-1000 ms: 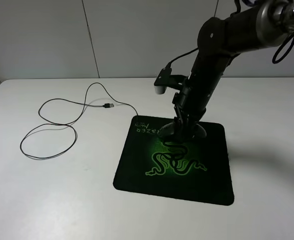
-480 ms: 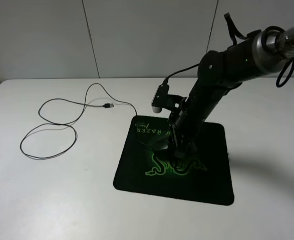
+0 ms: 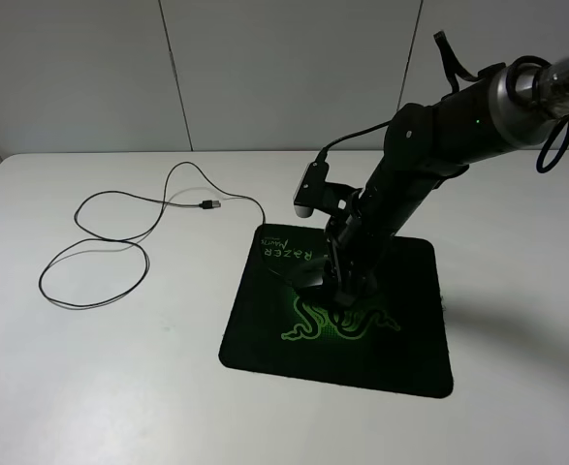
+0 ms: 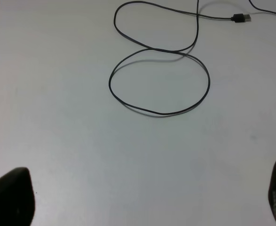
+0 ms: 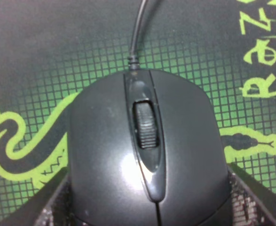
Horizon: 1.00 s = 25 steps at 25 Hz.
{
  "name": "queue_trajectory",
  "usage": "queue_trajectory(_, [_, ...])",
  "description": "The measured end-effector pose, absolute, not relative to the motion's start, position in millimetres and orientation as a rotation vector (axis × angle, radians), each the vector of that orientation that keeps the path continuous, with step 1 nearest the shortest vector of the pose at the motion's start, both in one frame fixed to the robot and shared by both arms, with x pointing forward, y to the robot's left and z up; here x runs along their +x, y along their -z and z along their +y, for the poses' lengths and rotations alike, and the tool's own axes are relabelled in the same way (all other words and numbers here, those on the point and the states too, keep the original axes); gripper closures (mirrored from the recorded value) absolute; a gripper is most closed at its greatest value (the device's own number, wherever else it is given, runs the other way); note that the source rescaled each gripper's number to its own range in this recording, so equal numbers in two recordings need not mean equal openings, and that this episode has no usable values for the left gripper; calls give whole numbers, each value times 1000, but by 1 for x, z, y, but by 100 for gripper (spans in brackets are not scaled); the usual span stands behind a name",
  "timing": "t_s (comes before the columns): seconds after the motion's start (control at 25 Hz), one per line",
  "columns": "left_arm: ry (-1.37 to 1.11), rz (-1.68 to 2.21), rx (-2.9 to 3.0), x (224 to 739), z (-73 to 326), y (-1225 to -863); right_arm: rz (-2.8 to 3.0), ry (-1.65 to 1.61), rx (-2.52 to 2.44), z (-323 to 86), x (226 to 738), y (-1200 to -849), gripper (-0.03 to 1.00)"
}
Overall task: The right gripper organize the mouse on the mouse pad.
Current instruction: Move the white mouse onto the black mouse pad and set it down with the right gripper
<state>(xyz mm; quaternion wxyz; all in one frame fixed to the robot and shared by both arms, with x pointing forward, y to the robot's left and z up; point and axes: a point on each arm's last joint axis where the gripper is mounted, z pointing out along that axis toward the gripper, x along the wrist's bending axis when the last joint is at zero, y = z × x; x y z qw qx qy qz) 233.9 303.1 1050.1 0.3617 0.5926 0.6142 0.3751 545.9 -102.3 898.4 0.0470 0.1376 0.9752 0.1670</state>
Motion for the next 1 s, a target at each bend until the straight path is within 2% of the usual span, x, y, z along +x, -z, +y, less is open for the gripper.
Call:
queue_trajectory(0.44, [-966, 1582, 1527, 234, 303, -1050, 2975, -510, 420, -102, 546, -898, 96])
queue_trajectory(0.48, [-966, 1582, 1527, 234, 303, -1050, 2975, -510, 421, -102, 546, -898, 93])
queue_trajectory(0.52, [-966, 1582, 1527, 234, 303, -1050, 2975, -510, 423, -102, 546, -898, 85])
queue_trajectory(0.56, [-966, 1582, 1527, 234, 303, -1050, 2975, -510, 425, -102, 546, -898, 65])
queue_trajectory(0.6, [-966, 1582, 1527, 234, 303, -1050, 2976, -509, 425, -102, 546, -898, 39])
queue_trajectory(0.64, [-966, 1582, 1527, 234, 303, -1050, 2976, -509, 425, -102, 546, -898, 21])
queue_trajectory(0.68, [-966, 1582, 1527, 234, 303, -1050, 2976, -509, 425, -102, 546, -898, 13])
queue_trajectory(0.76, [-966, 1582, 1527, 234, 303, -1050, 2976, -509, 425, -102, 546, -898, 2])
queue_trajectory(1.0, [-966, 1582, 1527, 234, 303, -1050, 2976, -509, 425, -102, 546, -898, -3])
